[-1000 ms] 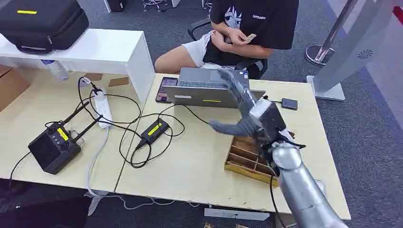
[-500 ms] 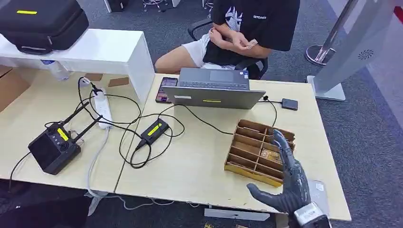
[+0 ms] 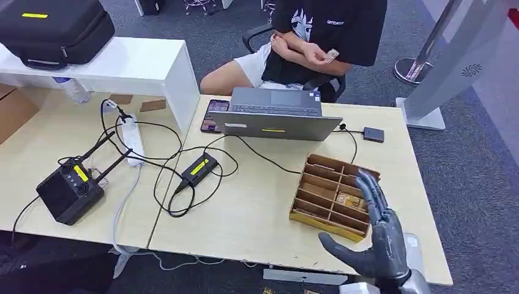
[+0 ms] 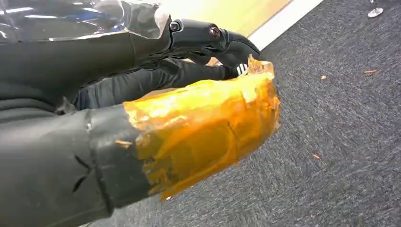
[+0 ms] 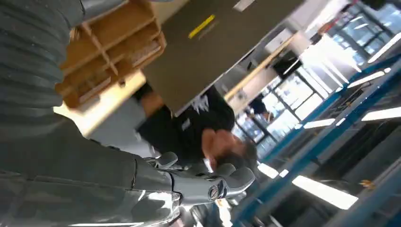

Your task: Pass the card to the sensor for recognition and then transmit it.

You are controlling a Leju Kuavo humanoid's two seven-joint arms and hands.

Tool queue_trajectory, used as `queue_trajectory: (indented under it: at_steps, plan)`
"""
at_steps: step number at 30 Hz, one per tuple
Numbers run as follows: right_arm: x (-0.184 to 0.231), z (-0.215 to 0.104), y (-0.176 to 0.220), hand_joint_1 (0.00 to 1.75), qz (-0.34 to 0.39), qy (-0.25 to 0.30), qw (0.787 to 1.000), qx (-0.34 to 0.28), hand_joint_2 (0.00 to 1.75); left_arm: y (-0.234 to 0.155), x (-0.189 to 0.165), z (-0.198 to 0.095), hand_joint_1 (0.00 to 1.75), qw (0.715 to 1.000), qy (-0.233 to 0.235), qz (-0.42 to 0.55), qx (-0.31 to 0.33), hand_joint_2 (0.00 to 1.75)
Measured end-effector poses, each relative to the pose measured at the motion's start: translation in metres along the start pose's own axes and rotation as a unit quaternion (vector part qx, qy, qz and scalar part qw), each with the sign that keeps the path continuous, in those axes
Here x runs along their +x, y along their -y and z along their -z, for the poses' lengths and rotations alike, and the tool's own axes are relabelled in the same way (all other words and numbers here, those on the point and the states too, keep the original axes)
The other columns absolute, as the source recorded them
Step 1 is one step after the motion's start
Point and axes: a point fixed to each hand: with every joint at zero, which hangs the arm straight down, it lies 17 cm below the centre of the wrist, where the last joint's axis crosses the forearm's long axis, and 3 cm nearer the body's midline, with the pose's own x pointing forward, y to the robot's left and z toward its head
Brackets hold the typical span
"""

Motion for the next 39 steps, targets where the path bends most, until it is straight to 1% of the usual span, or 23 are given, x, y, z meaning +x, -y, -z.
queue_trajectory:
  at_steps: [2,8,11,14,17,22,26,30,34,39]
  plan:
    - [0.007,0.000,-0.005,0.00,-0.018,0.010,1.000,0.005,1.75,0.000,0.001,0.000,0.00,1.000,0.002,0.001,0.000,0.00]
    - [0.016,0.000,-0.011,0.00,-0.014,0.017,1.000,0.009,1.75,0.000,0.001,0.000,0.00,1.000,0.002,0.001,0.000,0.00]
    - [0.019,0.002,-0.018,0.00,-0.043,0.025,0.999,0.018,1.75,0.000,0.001,0.000,0.00,1.000,0.004,0.003,0.001,0.00]
    - [0.021,0.003,-0.040,0.00,-0.086,0.041,0.994,0.052,1.75,-0.001,0.003,0.000,0.00,1.000,0.008,0.005,0.002,0.00]
    - [0.019,0.002,-0.068,0.00,-0.098,0.049,0.989,0.096,1.75,-0.001,0.004,-0.001,0.00,1.000,0.012,0.008,0.003,0.00]
    - [-0.004,-0.010,-0.118,0.00,-0.111,0.023,0.975,0.192,1.75,0.000,0.004,-0.001,0.00,1.000,0.016,0.011,0.004,0.00]
    - [-0.025,-0.016,-0.140,0.00,-0.134,0.003,0.962,0.239,1.75,0.000,0.005,-0.001,0.00,1.000,0.017,0.012,0.004,0.00]
    - [-0.039,-0.018,-0.157,0.00,-0.169,-0.007,0.951,0.258,1.75,0.000,0.005,-0.001,0.00,1.000,0.017,0.012,0.004,0.00]
    - [-0.045,-0.019,-0.165,0.00,-0.185,-0.009,0.947,0.260,1.75,-0.001,0.005,-0.001,0.00,1.000,0.018,0.013,0.004,0.00]
    - [-0.058,-0.019,-0.169,0.00,-0.208,-0.028,0.941,0.264,1.75,-0.001,0.006,-0.001,0.00,1.000,0.019,0.014,0.005,0.00]
